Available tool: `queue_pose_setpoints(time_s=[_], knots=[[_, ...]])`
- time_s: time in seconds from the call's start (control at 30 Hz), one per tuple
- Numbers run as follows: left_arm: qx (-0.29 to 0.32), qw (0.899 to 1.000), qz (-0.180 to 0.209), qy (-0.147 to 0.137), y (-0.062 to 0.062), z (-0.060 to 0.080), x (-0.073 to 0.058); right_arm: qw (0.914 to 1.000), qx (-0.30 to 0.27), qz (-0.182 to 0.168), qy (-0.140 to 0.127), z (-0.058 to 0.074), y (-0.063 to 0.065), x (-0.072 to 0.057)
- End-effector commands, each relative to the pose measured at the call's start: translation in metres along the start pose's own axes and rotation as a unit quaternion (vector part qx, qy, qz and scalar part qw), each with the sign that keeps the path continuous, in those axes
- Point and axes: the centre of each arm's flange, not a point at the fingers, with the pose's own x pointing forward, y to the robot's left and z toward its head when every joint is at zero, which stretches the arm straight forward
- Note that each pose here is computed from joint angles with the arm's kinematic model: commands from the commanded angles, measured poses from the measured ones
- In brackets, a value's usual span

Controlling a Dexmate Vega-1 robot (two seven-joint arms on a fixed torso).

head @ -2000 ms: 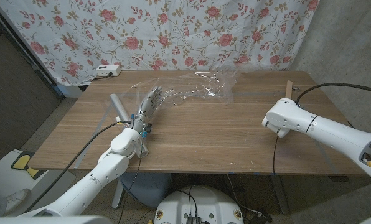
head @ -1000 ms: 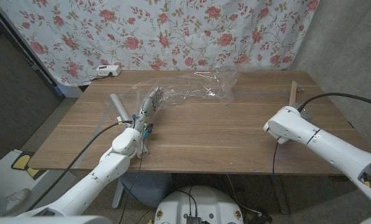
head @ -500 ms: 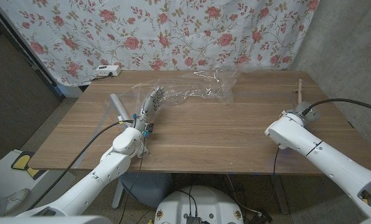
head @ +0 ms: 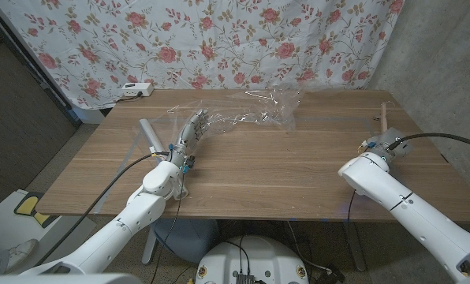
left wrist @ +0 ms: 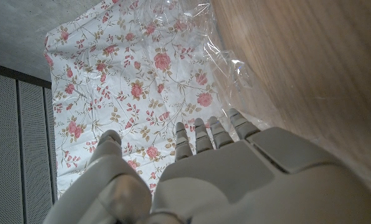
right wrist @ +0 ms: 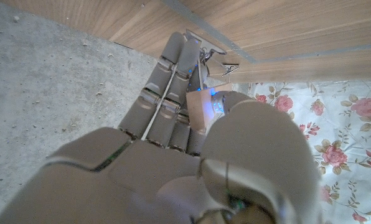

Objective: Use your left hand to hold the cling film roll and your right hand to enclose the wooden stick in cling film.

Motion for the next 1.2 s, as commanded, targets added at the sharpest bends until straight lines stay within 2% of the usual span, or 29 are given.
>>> queue_pose_setpoints(time_s=[0.03, 0.47, 0.53, 0.67, 0.83, 1.03, 1.2], knots=[[-0.002, 1.000, -0.001, 0.000, -0.001, -0.001, 0.000, 0.9971, 0.065, -0.025, -0.031, -0.006, -0.012, -0.005], [0.000, 1.000, -0.003, 0.001, -0.002, 0.000, 0.001, 0.9851, 0.153, -0.049, -0.061, -0.016, -0.020, -0.012], [-0.001, 1.000, -0.003, 0.001, -0.003, 0.000, 0.001, 0.9769, 0.200, -0.038, -0.066, -0.022, -0.022, -0.011], [-0.002, 1.000, -0.003, 0.003, -0.003, -0.001, 0.000, 0.9690, 0.232, -0.033, -0.077, -0.026, -0.024, -0.011], [0.001, 1.000, -0.004, 0.001, -0.003, 0.001, 0.001, 0.9626, 0.253, -0.027, -0.092, -0.026, -0.027, -0.011], [0.002, 1.000, -0.004, -0.001, -0.003, 0.004, 0.002, 0.9589, 0.263, -0.023, -0.103, -0.026, -0.029, -0.012], [0.005, 1.000, -0.006, 0.000, -0.002, 0.005, 0.003, 0.9503, 0.286, -0.017, -0.122, -0.026, -0.029, -0.010]])
